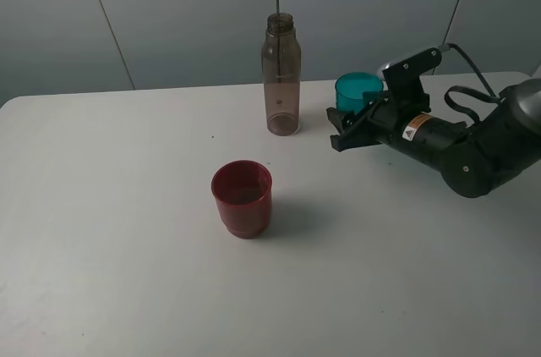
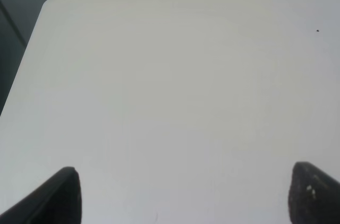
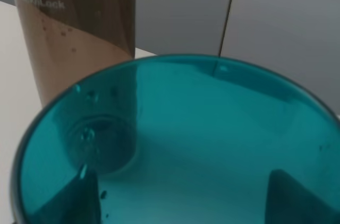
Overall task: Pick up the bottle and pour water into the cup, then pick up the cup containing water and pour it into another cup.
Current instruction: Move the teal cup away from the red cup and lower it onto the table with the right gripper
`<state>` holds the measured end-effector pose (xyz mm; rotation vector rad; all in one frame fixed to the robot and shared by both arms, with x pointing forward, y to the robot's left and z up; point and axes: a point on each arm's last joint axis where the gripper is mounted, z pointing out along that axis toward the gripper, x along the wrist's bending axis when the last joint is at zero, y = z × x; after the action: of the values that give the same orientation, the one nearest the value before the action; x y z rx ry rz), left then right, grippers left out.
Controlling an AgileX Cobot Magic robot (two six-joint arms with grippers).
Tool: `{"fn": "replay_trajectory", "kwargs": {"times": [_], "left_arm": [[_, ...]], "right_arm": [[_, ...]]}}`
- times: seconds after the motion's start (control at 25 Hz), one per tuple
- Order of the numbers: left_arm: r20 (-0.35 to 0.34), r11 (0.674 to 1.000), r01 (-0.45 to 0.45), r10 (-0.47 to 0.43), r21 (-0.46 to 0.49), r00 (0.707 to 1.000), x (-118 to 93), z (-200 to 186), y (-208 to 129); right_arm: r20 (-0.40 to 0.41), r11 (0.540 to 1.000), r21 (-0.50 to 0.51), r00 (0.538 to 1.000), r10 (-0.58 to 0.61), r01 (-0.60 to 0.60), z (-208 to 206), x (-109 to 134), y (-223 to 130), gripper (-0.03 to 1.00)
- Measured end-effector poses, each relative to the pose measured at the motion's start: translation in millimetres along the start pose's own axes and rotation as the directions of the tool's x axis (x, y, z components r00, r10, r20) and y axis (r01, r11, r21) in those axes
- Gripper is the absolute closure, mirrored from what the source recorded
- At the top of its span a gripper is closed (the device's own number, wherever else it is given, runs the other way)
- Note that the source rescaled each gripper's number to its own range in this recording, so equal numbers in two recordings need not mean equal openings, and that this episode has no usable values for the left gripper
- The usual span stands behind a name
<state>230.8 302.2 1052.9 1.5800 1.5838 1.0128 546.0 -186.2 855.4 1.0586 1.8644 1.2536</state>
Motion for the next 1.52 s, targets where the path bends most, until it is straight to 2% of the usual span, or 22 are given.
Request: {"fn": "replay_trajectory", "kwargs": {"times": [0.52, 1.24, 1.28, 1.32, 1.36, 1.44, 1.52], "left_arm": [[0.000, 1.000, 0.000, 0.000, 0.000, 1.000, 0.0, 0.0, 0.0], [0.000, 1.000, 0.000, 0.000, 0.000, 1.000, 0.0, 0.0, 0.0], [0.000, 1.000, 0.000, 0.000, 0.000, 1.000, 0.0, 0.0, 0.0], [0.000, 1.000, 0.000, 0.000, 0.000, 1.000, 0.0, 0.0, 0.0], [0.000, 1.000, 0.000, 0.000, 0.000, 1.000, 0.0, 0.0, 0.0], [0.000, 1.000, 0.000, 0.000, 0.000, 1.000, 0.0, 0.0, 0.0], [0.000, 1.000, 0.000, 0.000, 0.000, 1.000, 0.0, 0.0, 0.0]], "right_arm": [[-0.025, 0.998, 0.046, 0.998, 0.051, -0.050, 5.7, 5.0, -30.1, 0.89], [-0.098, 0.996, 0.056, 0.992, 0.081, -0.076, 6.1, 12.4, -36.2, 0.89], [-0.102, 0.995, 0.057, 0.991, 0.086, -0.081, 6.0, 12.8, -36.2, 0.74], [-0.104, 0.995, 0.057, 0.991, 0.089, -0.084, 6.0, 13.0, -36.2, 0.34], [-0.104, 0.995, 0.057, 0.990, 0.090, -0.085, 6.0, 13.0, -36.2, 0.13], [-0.107, 0.994, 0.059, 0.990, 0.095, -0.089, 3.4, 13.6, -35.6, 0.00], [-0.107, 0.995, 0.052, 0.990, 0.095, -0.090, -0.7, 13.8, -32.0, -0.02]]}}
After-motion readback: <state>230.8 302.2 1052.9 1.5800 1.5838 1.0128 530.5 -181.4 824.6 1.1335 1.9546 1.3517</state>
